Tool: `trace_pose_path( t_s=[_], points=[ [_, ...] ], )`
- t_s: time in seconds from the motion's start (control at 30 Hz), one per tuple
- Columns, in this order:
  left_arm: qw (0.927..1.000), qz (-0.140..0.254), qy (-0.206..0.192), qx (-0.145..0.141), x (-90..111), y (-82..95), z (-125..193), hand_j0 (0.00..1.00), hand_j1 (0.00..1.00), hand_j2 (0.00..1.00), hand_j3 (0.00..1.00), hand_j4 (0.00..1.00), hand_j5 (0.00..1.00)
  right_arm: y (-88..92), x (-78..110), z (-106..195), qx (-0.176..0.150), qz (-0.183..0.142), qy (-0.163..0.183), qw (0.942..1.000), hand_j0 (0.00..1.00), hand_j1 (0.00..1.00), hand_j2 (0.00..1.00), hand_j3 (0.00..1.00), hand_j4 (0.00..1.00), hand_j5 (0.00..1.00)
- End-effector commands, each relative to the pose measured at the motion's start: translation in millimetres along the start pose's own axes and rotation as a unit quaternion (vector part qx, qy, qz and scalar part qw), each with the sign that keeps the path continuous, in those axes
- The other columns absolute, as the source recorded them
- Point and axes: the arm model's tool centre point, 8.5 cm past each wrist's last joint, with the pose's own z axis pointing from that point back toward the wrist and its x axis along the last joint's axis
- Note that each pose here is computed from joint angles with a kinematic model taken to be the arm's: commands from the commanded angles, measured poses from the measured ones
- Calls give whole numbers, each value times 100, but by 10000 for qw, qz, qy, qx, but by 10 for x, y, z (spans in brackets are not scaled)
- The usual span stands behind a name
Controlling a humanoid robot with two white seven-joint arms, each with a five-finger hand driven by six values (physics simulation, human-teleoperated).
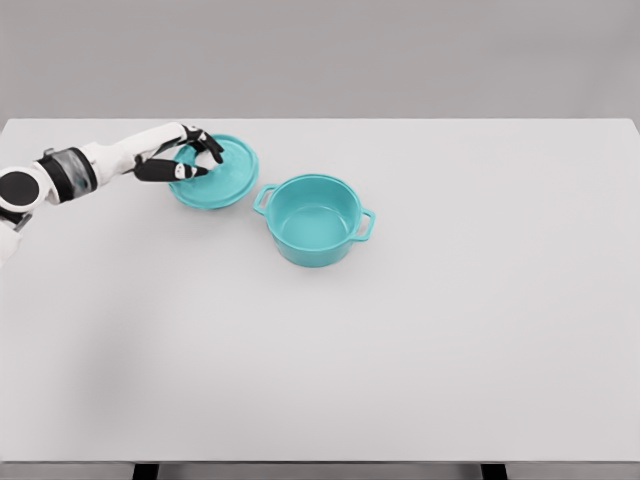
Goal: Cover the pot with left arm
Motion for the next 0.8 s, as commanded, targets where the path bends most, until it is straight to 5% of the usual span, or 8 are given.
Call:
trace_pose_path(
  t_s=[0.0, 0.33, 0.53, 0.77],
  points=[
    [9998, -72, -198, -29, 141, 9, -17, 48, 48, 48, 48, 48, 48, 0, 0, 0, 2, 2, 0, 10000, 100, 100, 100, 100, 100, 100],
    [9985, -239, -479, -60, 363, 59, -27, 48, 48, 48, 48, 48, 48, 0, 0, 0, 2, 2, 0, 10000, 100, 100, 100, 100, 100, 100],
    [9960, -356, -790, -211, 577, -30, -78, 48, 48, 48, 48, 48, 48, 0, 0, 0, 2, 2, 0, 10000, 100, 100, 100, 100, 100, 100],
    [9954, -351, -819, -341, 589, -146, -134, 48, 48, 48, 48, 48, 48, 0, 0, 0, 3, 9, 3, 10000, 100, 100, 100, 100, 100, 100]
  ],
)
